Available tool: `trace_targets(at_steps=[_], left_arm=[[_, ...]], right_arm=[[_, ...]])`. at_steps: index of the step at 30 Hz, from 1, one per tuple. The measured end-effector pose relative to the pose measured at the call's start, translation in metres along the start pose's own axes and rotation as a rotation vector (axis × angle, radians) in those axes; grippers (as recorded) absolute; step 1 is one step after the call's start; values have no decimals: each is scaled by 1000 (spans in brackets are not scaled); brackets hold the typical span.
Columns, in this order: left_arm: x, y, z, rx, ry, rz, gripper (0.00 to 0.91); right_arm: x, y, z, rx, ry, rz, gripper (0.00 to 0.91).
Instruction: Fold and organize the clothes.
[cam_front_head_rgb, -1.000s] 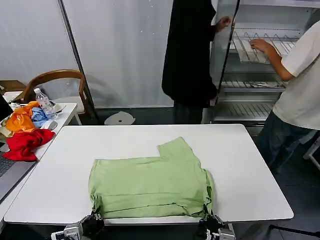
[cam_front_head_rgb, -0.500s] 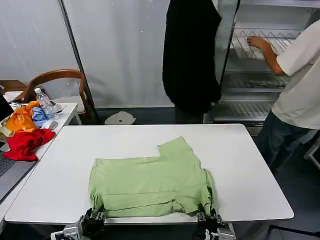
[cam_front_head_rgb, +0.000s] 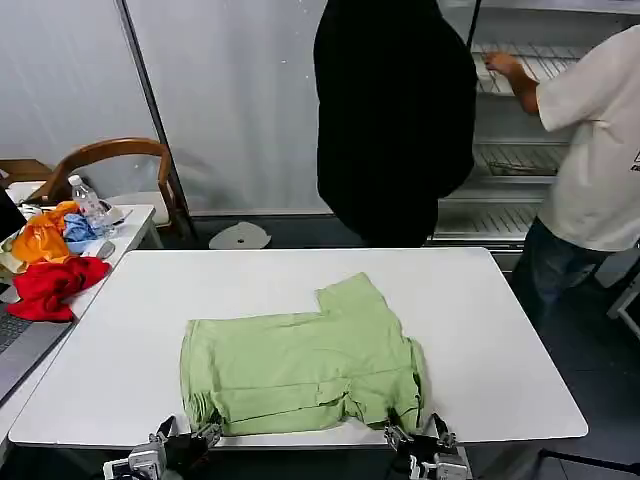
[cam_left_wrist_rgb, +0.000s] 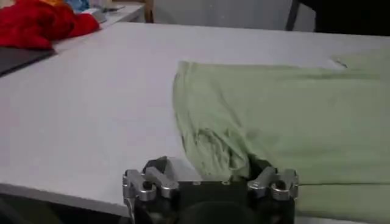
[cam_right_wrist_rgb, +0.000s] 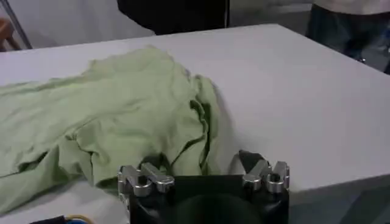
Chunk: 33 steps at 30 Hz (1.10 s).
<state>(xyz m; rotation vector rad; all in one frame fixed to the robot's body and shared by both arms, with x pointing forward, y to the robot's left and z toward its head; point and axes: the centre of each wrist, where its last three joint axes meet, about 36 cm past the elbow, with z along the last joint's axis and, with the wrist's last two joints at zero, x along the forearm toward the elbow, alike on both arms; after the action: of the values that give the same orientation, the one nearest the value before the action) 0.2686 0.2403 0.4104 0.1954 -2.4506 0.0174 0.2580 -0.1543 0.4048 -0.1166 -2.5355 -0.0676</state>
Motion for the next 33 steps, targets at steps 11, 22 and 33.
trace_targets(at_steps=[11, 22, 33], left_arm=[[4, 5, -25, 24, -61, -1, 907], [9, 13, -51, 38, -135, -4, 907], [-6, 15, -67, 29, -128, 19, 907]], right_arm=[[11, 0, -37, 6, -102, 4, 907], [27, -6, -74, 6, -217, 1, 907], [-5, -24, -94, 14, -245, 5, 907]])
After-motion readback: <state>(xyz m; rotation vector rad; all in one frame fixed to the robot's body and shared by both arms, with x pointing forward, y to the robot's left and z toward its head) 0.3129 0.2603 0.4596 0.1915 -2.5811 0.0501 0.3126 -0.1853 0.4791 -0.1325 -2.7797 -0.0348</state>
